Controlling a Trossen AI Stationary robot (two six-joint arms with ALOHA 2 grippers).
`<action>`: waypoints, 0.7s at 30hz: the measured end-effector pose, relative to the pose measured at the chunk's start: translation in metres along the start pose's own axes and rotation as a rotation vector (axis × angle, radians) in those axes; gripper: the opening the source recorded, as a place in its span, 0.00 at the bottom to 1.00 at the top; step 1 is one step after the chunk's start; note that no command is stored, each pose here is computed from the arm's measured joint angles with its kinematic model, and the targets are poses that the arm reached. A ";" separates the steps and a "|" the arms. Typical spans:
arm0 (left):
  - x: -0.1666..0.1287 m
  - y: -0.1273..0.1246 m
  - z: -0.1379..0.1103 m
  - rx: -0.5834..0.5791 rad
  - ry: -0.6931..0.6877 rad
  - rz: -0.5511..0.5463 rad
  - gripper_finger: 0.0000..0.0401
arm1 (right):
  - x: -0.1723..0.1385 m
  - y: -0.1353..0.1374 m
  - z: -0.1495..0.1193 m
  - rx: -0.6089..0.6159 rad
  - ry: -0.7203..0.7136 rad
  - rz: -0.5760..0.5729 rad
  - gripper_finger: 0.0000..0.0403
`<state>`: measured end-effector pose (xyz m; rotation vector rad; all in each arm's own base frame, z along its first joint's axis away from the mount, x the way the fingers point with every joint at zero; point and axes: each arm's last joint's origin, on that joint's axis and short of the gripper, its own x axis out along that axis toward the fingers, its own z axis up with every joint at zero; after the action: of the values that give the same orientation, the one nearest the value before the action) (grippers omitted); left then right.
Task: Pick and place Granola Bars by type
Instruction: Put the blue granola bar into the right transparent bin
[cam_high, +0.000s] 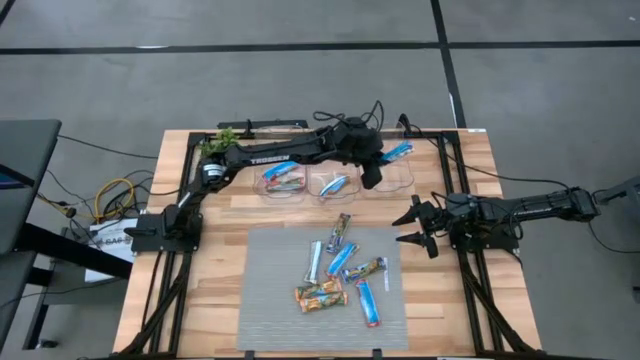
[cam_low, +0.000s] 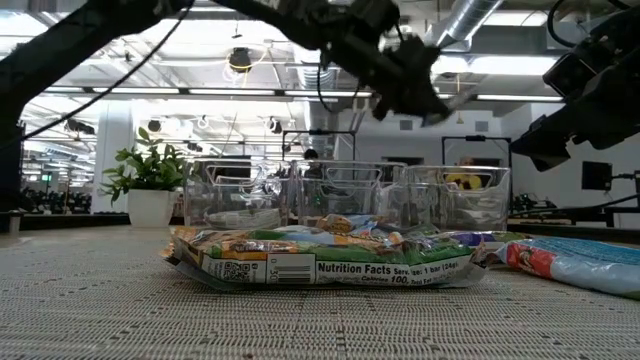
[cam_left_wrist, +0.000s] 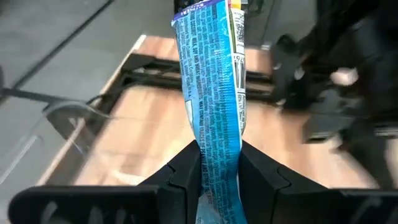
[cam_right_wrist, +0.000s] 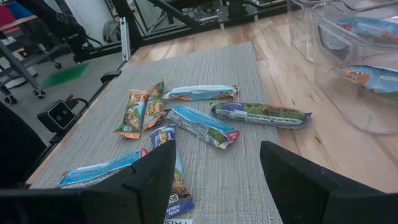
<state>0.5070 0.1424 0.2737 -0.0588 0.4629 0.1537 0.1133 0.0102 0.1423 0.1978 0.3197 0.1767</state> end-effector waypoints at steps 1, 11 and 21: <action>0.003 0.002 -0.006 0.009 0.031 0.002 0.21 | 0.000 0.000 0.000 0.000 0.000 0.000 0.56; 0.027 0.009 -0.035 0.043 0.115 0.002 0.21 | 0.000 0.000 0.000 0.000 0.000 0.000 0.56; 0.029 0.010 -0.038 0.037 0.133 0.005 0.23 | 0.000 0.000 0.000 0.000 0.000 0.000 0.56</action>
<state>0.5139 0.1531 0.2262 -0.0317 0.5982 0.1467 0.1133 0.0102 0.1423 0.1980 0.3197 0.1762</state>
